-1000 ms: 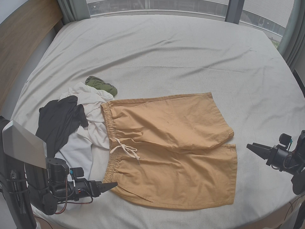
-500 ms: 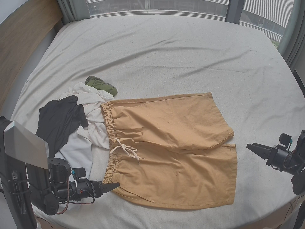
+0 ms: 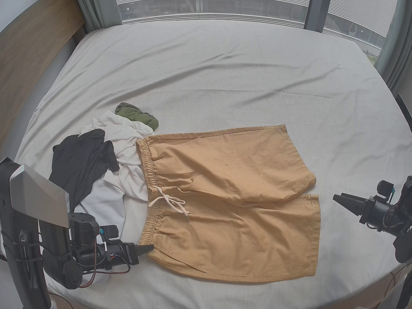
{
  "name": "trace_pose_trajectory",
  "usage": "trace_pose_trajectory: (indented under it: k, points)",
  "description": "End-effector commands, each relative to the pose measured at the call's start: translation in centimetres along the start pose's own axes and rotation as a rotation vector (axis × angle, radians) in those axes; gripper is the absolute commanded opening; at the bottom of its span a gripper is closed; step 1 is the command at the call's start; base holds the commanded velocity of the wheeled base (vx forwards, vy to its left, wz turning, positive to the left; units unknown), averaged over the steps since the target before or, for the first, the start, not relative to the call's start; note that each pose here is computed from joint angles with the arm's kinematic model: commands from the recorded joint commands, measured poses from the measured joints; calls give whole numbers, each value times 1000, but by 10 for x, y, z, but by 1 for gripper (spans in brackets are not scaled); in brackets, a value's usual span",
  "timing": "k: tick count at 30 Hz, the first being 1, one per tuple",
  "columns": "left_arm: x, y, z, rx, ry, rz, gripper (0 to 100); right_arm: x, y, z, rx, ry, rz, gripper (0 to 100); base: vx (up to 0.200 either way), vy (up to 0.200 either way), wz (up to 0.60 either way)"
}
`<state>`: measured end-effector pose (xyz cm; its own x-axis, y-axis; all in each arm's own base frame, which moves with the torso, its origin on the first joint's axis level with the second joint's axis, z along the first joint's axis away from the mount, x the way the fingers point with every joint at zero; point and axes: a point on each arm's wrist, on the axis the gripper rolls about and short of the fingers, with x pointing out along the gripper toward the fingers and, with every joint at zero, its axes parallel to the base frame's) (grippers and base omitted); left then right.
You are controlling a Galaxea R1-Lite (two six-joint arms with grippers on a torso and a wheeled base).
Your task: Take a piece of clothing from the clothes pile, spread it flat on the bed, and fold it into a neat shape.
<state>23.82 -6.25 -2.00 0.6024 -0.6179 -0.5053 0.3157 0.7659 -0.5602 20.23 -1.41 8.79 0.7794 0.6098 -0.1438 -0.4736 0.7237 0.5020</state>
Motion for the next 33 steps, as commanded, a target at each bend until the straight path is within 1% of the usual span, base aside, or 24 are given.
trace_pose_trajectory:
  k: [1,5,6,8,9,11,12,16,18,21,23,24,27,29,33]
  points:
    - [-3,1,0,-7,-2,6,0,-2,2,-7,14,26,1,100,0,0,0]
    - [-3,0,-1,-7,0,5,0,0,-3,-17,39,72,-19,100,0,0,0]
    - [-3,0,0,-6,-1,5,0,2,-8,-23,67,109,-36,100,0,0,0]
    - [-2,0,0,-2,0,2,0,3,-13,-29,90,143,-52,100,0,0,0]
    - [-2,-1,0,1,-1,-1,0,4,-17,-35,116,177,-65,100,0,0,0]
    - [-1,-1,0,3,-3,-3,0,4,-20,-41,132,210,-77,100,0,0,0]
    - [-1,-2,1,6,-6,-5,0,4,-23,-47,142,246,-86,100,0,0,0]
    - [-1,-2,2,8,-8,-7,0,3,-21,-54,150,302,-87,100,0,0,0]
    - [-1,-3,2,8,-10,-7,0,1,-20,-61,158,360,-90,100,0,0,0]
    - [-1,-3,2,11,-9,-10,0,-2,-18,-70,194,433,-97,100,0,0,0]
    - [-1,-3,2,11,-9,-10,0,-3,-18,-72,202,444,-102,100,0,0,0]
    - [-1,-3,2,11,-9,-10,0,-3,-19,-75,217,464,-117,100,0,0,0]
    - [-1,-3,2,11,-9,-10,0,-3,-19,-77,223,476,-130,100,0,0,0]
    - [-1,-3,2,10,-8,-9,0,0,-25,-88,259,531,-171,100,0,0,0]
    - [-1,-3,2,11,-9,-10,0,5,-30,-102,290,599,-199,100,0,0,0]
